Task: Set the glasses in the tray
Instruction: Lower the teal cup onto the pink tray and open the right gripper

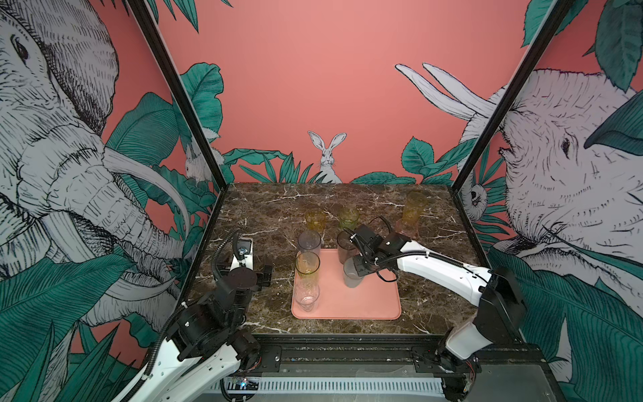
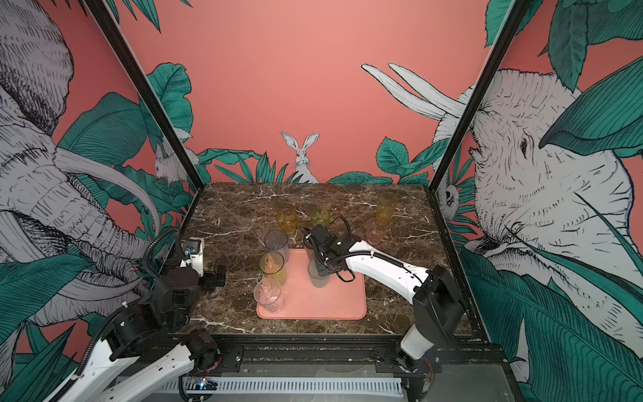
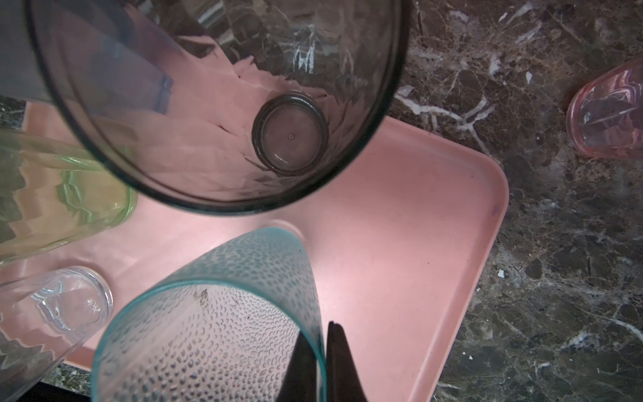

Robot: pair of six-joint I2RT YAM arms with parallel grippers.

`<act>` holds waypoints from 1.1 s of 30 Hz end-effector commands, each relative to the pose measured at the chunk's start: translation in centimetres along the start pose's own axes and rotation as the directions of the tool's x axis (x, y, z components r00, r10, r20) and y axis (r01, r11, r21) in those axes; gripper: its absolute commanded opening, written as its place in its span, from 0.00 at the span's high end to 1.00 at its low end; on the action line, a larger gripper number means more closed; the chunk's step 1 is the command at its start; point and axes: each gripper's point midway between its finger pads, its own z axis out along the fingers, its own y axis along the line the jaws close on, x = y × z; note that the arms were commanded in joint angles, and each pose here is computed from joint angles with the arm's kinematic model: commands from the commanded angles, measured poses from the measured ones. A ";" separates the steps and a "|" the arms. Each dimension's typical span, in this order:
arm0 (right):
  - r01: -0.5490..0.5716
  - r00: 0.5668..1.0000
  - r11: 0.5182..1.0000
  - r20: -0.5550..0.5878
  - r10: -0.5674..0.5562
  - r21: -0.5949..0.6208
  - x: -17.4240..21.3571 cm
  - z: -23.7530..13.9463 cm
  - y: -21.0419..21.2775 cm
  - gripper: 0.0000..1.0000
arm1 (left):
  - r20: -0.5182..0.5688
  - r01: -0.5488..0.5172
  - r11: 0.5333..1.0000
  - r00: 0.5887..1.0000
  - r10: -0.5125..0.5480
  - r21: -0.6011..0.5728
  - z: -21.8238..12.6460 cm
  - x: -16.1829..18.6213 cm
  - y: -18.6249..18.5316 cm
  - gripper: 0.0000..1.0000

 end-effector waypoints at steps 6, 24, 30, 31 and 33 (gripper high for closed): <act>-0.004 1.000 1.000 0.005 0.004 0.000 -0.7 0.7 0.8 1.00 | 0.001 0.020 1.000 1.000 -0.020 -0.006 0.0 0.1 0.2 0.01; -0.003 1.000 1.000 0.003 0.003 -0.001 -1.0 1.1 1.1 1.00 | 0.000 0.020 1.000 1.000 -0.020 -0.005 0.0 0.2 0.2 0.01; -0.003 1.000 1.000 -0.008 0.003 -0.001 -0.9 1.4 1.2 1.00 | 0.000 0.021 1.000 1.000 -0.021 -0.003 0.0 0.1 0.1 0.01; -0.006 1.000 1.000 -0.008 0.006 -0.001 -0.9 1.4 1.2 1.00 | 0.000 0.022 1.000 1.000 -0.022 -0.003 0.0 0.1 0.1 0.01; -0.008 1.000 1.000 -0.008 0.008 -0.001 -0.9 1.4 1.2 1.00 | 0.000 0.021 1.000 1.000 -0.021 -0.003 0.0 0.1 0.1 0.01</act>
